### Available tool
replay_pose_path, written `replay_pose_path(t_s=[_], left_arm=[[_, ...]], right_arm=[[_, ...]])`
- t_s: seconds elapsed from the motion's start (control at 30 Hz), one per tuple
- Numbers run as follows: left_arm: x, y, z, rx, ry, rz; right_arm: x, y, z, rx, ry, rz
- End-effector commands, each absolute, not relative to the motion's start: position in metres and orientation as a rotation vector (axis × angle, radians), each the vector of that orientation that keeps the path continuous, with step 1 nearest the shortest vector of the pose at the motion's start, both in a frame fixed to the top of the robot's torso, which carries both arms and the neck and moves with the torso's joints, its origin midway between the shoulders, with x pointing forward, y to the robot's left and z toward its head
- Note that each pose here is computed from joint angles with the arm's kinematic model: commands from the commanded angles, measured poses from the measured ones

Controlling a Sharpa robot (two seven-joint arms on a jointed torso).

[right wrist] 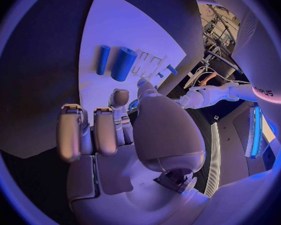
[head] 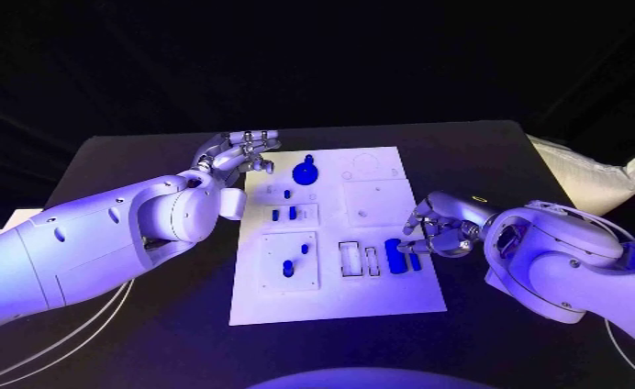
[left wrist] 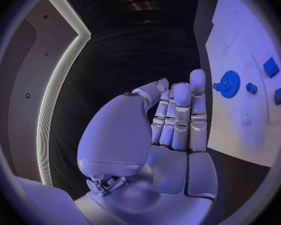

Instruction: Assemble the parts on the task board

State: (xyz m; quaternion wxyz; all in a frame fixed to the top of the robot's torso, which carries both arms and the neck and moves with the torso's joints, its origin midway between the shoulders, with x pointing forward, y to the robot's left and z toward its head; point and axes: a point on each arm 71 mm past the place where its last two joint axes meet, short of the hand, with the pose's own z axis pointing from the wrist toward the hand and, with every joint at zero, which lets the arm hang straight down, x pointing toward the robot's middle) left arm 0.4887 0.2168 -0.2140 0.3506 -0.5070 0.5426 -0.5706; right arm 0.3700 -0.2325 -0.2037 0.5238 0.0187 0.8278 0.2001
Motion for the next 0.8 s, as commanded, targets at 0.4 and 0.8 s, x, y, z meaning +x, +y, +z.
replay_pose_path(t_s=[0.4, 0.8], left_arm=[[0.487, 0.216, -0.216, -1.311, 1.417, -1.494], [0.487, 0.216, -0.217, -1.313, 1.421, -1.494]], right_arm=[[0.367, -0.234, -0.216, 0.005, 2.054, 0.327], [0.365, -0.218, -0.225, -0.02, 2.064, 0.36]])
